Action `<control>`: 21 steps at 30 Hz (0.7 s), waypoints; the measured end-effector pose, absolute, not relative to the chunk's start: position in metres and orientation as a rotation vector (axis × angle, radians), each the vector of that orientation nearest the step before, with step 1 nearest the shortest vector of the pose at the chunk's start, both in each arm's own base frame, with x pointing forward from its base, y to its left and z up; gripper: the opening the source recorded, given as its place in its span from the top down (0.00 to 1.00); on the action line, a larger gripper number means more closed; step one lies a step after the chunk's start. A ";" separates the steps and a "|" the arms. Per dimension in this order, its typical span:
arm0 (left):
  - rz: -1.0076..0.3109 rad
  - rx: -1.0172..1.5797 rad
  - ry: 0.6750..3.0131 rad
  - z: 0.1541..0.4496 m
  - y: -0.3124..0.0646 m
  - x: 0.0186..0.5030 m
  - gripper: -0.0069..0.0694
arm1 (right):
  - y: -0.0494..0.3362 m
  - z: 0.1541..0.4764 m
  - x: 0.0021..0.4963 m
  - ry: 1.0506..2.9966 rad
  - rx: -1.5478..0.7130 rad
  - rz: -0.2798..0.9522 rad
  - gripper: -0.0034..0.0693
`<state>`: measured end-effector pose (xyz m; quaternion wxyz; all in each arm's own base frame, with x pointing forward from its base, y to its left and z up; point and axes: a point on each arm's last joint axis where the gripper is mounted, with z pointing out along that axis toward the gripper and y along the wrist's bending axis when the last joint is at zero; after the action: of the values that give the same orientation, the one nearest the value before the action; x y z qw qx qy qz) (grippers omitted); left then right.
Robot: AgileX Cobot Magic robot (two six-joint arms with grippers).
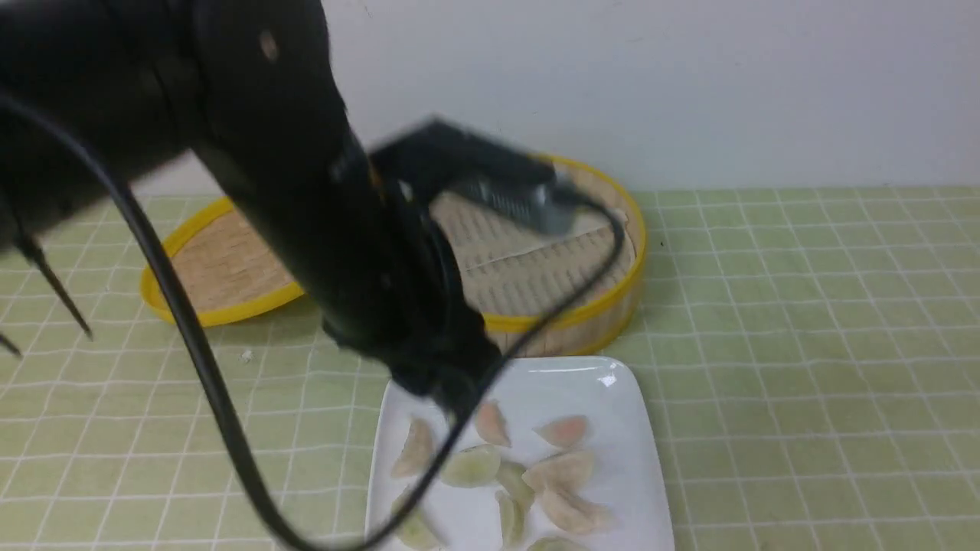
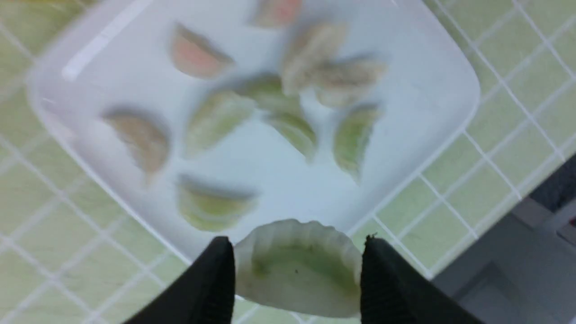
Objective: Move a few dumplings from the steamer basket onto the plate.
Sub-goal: Use the left arm to put the dumpling into the plate
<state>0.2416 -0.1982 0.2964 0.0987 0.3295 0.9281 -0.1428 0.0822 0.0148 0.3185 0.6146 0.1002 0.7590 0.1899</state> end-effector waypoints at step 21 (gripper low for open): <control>-0.402 1.012 2.850 0.193 -0.224 0.221 0.29 | 0.114 0.394 0.340 2.442 -0.623 0.439 0.97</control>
<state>0.2208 -0.2235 0.1935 0.0454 0.3314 0.9332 -0.1316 0.3397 0.1139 0.3937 0.2876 -0.2332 0.9143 0.1642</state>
